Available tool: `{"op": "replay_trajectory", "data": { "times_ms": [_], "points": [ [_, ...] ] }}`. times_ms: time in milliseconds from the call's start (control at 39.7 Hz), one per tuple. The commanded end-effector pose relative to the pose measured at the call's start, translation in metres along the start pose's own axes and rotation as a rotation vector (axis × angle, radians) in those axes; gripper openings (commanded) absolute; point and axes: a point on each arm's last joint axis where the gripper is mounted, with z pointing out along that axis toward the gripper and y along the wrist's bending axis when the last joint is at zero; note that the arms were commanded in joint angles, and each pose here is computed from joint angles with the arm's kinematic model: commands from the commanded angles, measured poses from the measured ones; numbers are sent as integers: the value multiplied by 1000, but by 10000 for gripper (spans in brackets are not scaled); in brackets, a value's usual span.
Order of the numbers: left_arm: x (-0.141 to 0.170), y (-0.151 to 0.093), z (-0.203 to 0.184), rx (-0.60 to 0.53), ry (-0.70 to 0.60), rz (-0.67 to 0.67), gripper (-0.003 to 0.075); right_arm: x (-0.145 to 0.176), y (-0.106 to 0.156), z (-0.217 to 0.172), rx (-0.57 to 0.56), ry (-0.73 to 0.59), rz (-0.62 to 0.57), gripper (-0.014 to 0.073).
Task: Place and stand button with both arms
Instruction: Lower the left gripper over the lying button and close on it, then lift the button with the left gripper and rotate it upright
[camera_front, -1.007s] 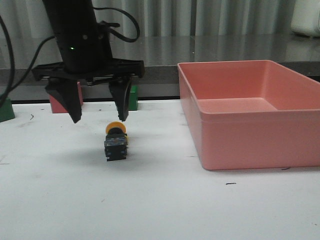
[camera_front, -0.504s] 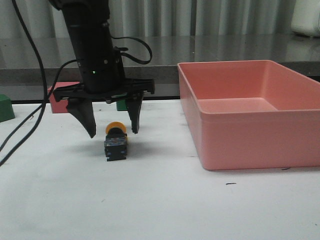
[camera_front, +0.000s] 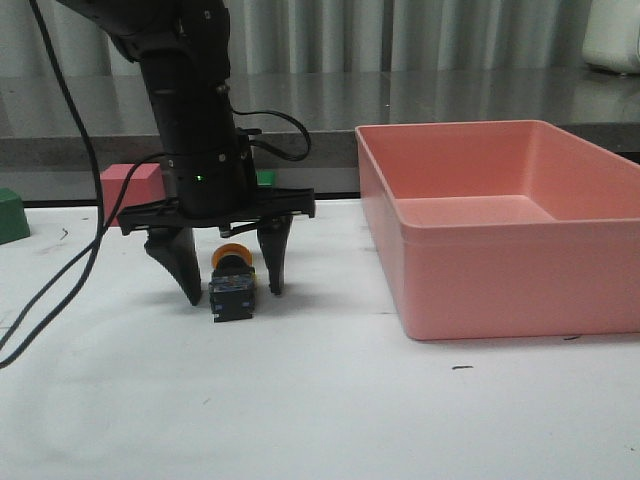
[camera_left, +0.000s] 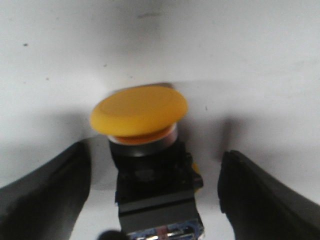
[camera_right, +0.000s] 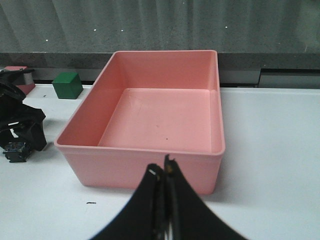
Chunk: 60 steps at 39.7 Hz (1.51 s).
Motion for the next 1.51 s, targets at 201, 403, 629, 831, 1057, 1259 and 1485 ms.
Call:
{"op": "replay_trajectory", "data": {
  "times_ms": [201,403,629,831,1057,1259,1485],
  "points": [
    [-3,-9,-38,47,-45,-5,259,-16,2,-3,-12,-101,-25,-70],
    [-9,-13,-60,15,-100,36,259,-16,2,-3,-12,-101,-25,-70],
    [2,-14,-97,-126,-302,103,258,-16,2,-3,-12,-101,-25,-70],
    [33,7,-123,-207,-451,94,258,-16,2,-3,-12,-101,-25,-70],
    [64,35,-159,-187,-621,170,258,-16,2,-3,-12,-101,-25,-70],
    [97,45,-178,-45,-804,266,258,-16,2,-3,-12,-101,-25,-70],
    [130,64,-162,62,-929,398,258,-16,2,-3,-12,-101,-25,-70]
  ]
}}
